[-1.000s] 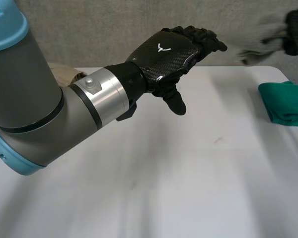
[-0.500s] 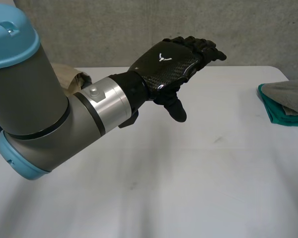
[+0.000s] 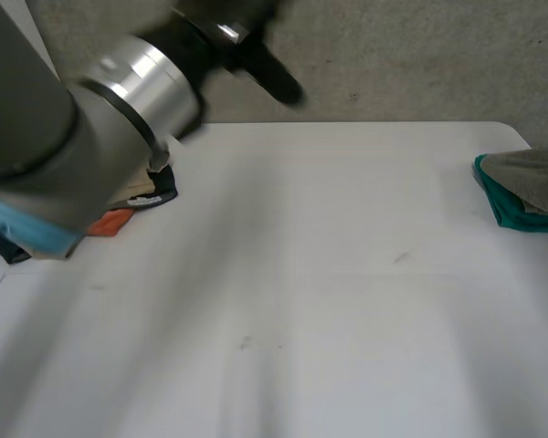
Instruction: Fold the laundry.
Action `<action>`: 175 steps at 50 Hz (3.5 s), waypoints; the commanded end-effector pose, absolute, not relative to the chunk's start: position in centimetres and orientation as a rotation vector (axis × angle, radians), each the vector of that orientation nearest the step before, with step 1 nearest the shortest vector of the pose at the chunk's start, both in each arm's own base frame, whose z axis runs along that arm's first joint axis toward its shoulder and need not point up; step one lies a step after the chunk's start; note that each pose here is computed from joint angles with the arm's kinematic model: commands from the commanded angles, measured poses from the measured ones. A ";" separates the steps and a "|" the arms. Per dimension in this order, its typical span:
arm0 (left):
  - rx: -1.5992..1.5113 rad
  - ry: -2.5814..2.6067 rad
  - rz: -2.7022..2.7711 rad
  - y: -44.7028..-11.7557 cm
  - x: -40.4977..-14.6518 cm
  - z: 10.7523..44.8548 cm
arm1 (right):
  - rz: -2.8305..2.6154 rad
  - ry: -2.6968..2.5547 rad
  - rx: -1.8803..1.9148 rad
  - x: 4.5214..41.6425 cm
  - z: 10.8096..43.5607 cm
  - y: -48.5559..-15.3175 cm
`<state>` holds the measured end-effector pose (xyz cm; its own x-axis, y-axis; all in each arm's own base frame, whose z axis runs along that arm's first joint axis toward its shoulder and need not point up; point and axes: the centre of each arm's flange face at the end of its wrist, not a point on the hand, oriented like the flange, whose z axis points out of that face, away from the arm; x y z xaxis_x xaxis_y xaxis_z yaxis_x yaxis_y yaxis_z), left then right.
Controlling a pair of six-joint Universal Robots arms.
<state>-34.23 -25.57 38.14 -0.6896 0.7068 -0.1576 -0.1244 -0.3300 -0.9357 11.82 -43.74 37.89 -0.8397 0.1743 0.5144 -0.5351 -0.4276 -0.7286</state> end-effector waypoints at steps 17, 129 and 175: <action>-1.004 -2.272 2.666 -51.8 -15.1 14.5 | 2.236 -1.913 1.164 21.8 21.3 -29.8; -0.876 -1.642 2.444 -17.6 -21.7 34.5 | 2.310 -1.920 1.117 23.6 37.8 -20.7; -1.041 -2.110 1.875 -21.5 -24.2 19.2 | 1.581 -2.646 1.091 23.8 20.3 -22.4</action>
